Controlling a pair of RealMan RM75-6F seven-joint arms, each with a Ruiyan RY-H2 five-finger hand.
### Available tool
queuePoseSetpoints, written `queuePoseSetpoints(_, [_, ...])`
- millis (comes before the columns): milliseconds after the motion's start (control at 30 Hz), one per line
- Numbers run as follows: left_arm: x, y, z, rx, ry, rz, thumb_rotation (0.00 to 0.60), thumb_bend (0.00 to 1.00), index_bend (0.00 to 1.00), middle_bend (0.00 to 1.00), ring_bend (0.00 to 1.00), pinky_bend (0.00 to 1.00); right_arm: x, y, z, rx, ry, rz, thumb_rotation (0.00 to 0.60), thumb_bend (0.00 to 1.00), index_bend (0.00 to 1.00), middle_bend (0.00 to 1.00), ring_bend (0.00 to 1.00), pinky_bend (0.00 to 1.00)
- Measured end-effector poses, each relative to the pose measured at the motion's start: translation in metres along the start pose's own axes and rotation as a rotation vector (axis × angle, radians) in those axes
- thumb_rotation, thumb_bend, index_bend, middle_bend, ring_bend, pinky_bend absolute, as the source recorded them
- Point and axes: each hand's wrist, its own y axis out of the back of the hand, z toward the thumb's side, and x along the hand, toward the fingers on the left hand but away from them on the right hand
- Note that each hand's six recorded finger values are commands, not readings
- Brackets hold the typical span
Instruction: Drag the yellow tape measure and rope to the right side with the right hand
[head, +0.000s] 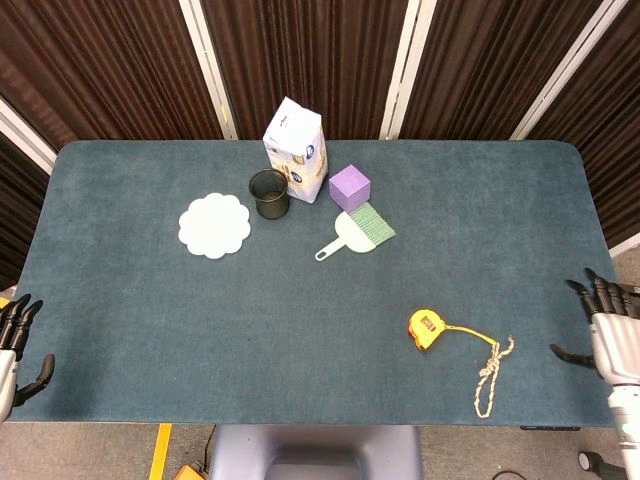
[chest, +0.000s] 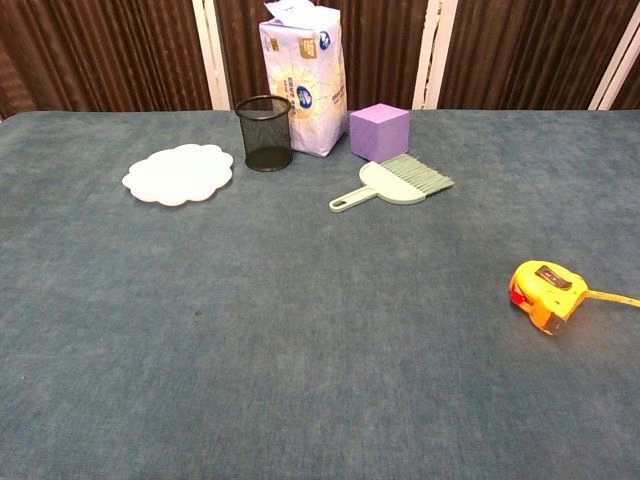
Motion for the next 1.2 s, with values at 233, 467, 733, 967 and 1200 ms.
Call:
queuePoseSetpoints(233, [0.000, 0.002, -0.001, 0.005, 0.006, 0.013, 0.600, 0.47, 0.05, 0.00, 0.00, 0.07, 0.003, -0.004, -0.004, -0.059, 0.004, -0.034, 0.600, 0.00, 0.23, 0.00, 0.00, 0.00])
queuePoseSetpoints(467, [0.000, 0.002, -0.005, -0.001, 0.013, 0.010, 0.600, 0.47, 0.05, 0.00, 0.00, 0.07, 0.020, 0.012, -0.005, -0.090, 0.025, -0.151, 0.600, 0.00, 0.23, 0.00, 0.00, 0.00])
queuePoseSetpoints(733, [0.001, 0.002, -0.005, 0.005, 0.017, 0.005, 0.600, 0.47, 0.05, 0.00, 0.00, 0.07, 0.043, 0.028, 0.000, -0.089, 0.045, -0.183, 0.600, 0.00, 0.23, 0.00, 0.00, 0.00])
queuePoseSetpoints(967, [0.006, -0.003, -0.005, 0.012, 0.008, -0.006, 0.600, 0.47, 0.05, 0.00, 0.00, 0.07, 0.055, 0.026, 0.002, -0.050, 0.033, -0.088, 0.600, 0.00, 0.24, 0.00, 0.00, 0.00])
queuePoseSetpoints(1200, [0.012, -0.007, -0.001, 0.022, -0.009, -0.009, 0.600, 0.47, 0.05, 0.00, 0.00, 0.07, 0.061, 0.026, 0.007, -0.040, 0.051, -0.062, 0.600, 0.00, 0.24, 0.00, 0.00, 0.00])
